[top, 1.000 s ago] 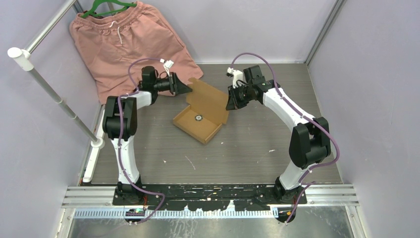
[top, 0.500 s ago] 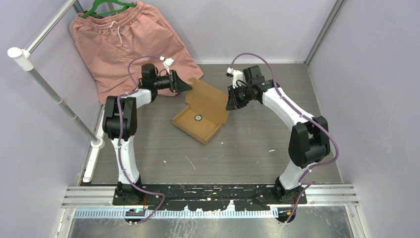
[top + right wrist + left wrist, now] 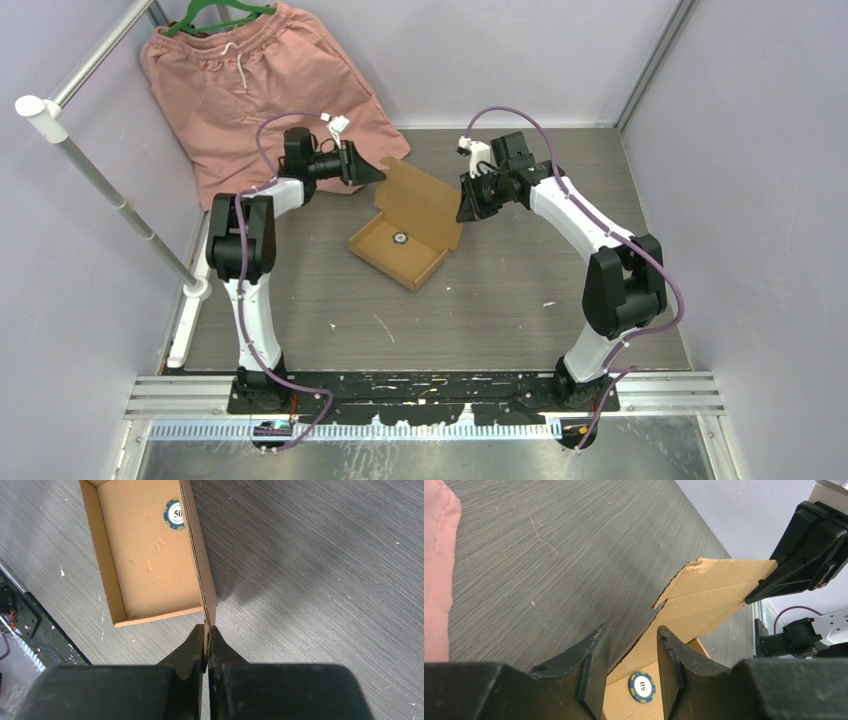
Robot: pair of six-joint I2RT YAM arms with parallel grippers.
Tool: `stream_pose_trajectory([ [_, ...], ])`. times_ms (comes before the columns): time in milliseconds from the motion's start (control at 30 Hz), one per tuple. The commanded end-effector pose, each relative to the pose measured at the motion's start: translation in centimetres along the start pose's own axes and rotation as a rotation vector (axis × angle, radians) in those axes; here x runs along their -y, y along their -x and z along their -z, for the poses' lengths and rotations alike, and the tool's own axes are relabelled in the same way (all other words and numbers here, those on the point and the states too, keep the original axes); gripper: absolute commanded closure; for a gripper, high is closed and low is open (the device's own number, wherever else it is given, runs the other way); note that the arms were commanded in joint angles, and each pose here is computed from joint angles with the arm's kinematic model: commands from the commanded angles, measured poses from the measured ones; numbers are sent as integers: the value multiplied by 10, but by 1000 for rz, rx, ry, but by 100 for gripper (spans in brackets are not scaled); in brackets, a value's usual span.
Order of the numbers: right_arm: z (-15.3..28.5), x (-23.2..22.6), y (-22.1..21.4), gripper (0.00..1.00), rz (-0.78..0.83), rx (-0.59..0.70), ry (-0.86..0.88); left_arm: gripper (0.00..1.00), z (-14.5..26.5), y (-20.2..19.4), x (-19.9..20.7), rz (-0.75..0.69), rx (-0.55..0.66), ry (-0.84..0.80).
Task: Fold the paper box
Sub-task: Close the paper box at the center of the board.
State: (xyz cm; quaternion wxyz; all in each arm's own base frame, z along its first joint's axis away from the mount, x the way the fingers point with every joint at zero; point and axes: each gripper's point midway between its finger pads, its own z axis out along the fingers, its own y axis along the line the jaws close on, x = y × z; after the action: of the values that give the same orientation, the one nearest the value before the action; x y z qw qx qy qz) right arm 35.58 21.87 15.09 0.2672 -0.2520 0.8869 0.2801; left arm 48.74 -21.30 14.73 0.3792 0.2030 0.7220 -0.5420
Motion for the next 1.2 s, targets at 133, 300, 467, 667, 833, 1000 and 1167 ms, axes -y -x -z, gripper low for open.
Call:
stream_pose_trajectory([
  [133,5,-3,22,99,43,48,-2,58,7,35,11,-89,50,2],
  [300,5,-3,22,99,43,48,-3,61,7,36,12,-88,50,-4],
  [467,5,-1,22,99,42,49,-14,70,7,35,12,-86,50,-5],
  [667,6,2,25,99,40,55,-35,72,9,36,15,-93,54,6],
  [833,8,4,27,99,37,60,-50,72,11,35,18,-101,52,23],
  [1000,11,8,29,95,31,70,-84,72,14,35,22,-114,55,49],
  [1167,15,10,31,91,25,88,-109,73,17,32,29,-126,54,72],
])
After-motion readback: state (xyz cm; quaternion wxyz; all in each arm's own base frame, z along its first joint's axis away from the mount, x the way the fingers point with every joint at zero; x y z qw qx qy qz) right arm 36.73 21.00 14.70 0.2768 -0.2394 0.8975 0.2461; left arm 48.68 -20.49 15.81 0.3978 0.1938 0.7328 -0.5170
